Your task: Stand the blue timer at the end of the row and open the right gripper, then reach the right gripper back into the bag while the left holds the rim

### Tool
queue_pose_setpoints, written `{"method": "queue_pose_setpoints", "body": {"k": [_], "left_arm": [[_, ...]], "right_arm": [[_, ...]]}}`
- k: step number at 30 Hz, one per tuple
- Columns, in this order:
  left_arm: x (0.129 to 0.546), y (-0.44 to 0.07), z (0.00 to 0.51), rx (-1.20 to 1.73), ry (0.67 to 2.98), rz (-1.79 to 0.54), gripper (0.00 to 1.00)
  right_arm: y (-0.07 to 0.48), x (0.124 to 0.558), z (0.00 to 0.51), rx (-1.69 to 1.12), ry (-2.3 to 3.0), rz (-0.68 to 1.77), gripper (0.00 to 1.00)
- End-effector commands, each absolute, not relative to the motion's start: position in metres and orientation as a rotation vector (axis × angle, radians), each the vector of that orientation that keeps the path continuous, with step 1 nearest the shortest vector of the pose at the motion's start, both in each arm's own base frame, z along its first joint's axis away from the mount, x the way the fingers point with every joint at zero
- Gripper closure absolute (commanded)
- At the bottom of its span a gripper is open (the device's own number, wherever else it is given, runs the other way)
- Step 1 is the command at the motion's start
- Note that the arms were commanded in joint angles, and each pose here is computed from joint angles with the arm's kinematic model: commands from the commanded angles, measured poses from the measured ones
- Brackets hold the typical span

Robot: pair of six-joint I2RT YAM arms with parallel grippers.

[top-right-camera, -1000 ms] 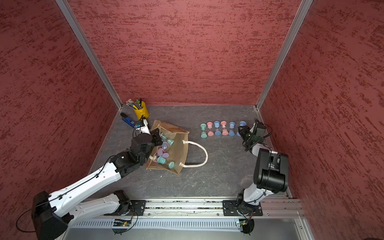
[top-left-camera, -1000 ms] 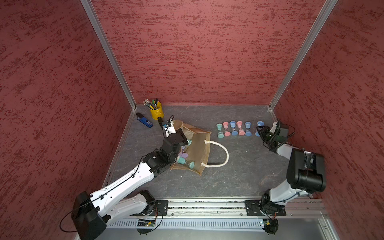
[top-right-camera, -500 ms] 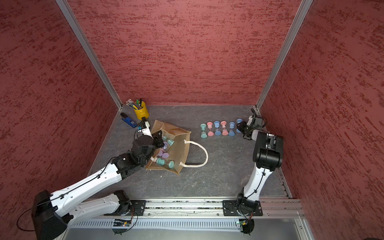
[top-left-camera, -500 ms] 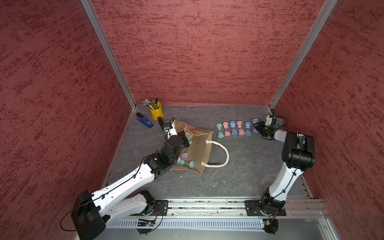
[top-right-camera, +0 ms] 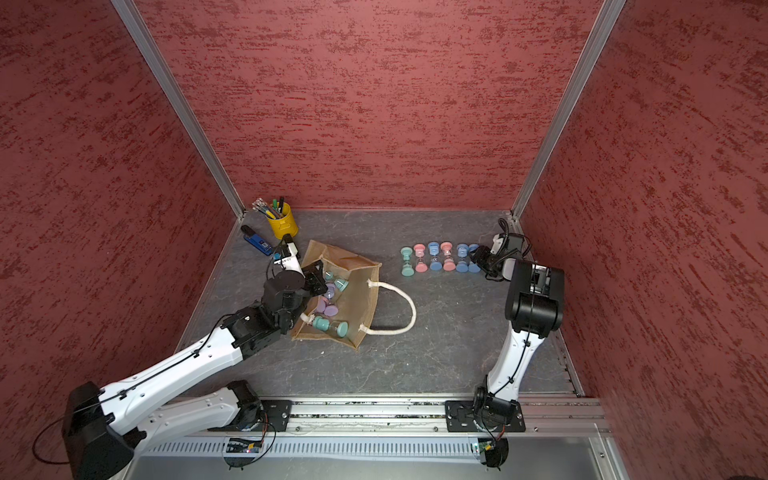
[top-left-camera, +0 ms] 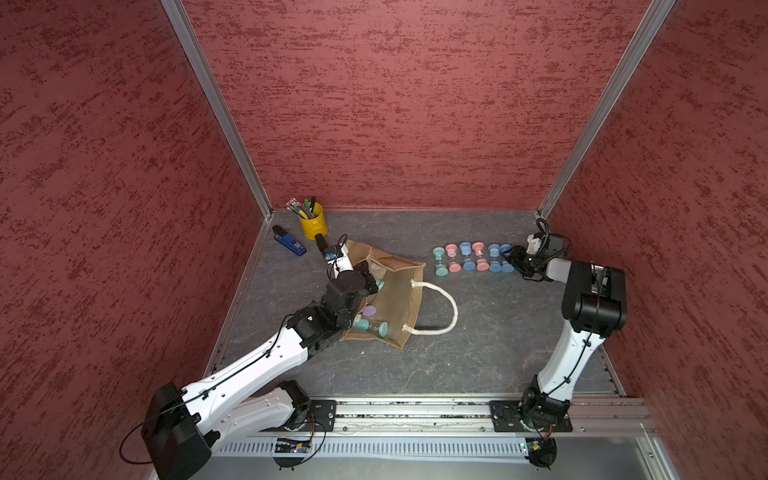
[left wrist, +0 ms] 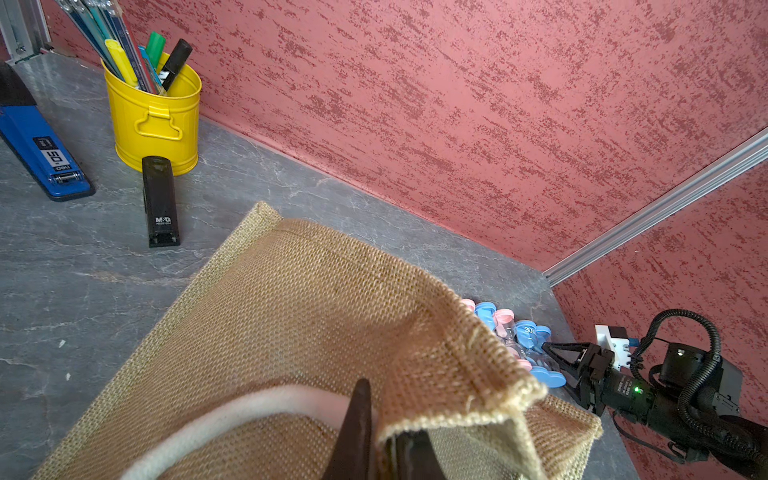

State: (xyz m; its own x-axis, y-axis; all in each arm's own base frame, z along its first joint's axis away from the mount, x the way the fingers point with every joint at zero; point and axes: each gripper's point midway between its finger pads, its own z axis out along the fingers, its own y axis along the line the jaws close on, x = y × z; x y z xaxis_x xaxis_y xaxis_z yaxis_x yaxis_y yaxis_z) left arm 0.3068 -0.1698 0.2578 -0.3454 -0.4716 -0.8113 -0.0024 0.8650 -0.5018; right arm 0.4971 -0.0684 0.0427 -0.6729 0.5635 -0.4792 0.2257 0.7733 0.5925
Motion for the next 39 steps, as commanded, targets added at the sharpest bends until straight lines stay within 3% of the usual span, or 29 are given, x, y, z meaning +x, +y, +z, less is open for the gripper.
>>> {"method": "queue_pose_setpoints", "body": {"k": [1, 9, 12, 17, 22, 26, 30, 35, 39], "left_arm": [[0.303, -0.163, 0.241, -0.353, 1.934, -0.452, 1.0], [0.304, -0.165, 0.249, -0.335, 1.924, -0.464, 1.0], [0.305, -0.166, 0.251, -0.321, 1.92, -0.456, 1.0], [0.307, -0.171, 0.257, -0.282, 1.912, -0.472, 1.0], [0.308, -0.175, 0.262, -0.261, 1.905, -0.494, 1.0], [0.309, -0.176, 0.263, -0.254, 1.905, -0.5, 1.0], [0.309, -0.18, 0.265, -0.244, 1.903, -0.516, 1.0], [0.308, -0.192, 0.274, -0.172, 1.885, -0.585, 1.0], [0.301, -0.208, 0.288, -0.05, 1.843, -0.671, 1.0]], "right_arm": [[-0.068, 0.504, 0.058, 0.573, 2.249, 0.683, 0.42], [-0.071, 0.464, 0.156, 0.692, 1.981, 0.642, 0.41], [-0.045, 0.434, 0.195, 0.638, 1.866, 0.658, 0.41], [0.08, 0.387, 0.241, 0.288, 1.847, 0.802, 0.42], [0.211, 0.302, 0.273, -0.162, 1.765, 0.882, 0.45], [0.284, 0.238, 0.267, -0.454, 1.724, 0.887, 0.49], [0.332, 0.211, 0.225, -0.642, 1.8, 0.755, 0.5], [0.361, 0.222, 0.162, -0.679, 1.954, 0.635, 0.51], [0.375, 0.236, 0.128, -0.62, 2.039, 0.584, 0.43]]}}
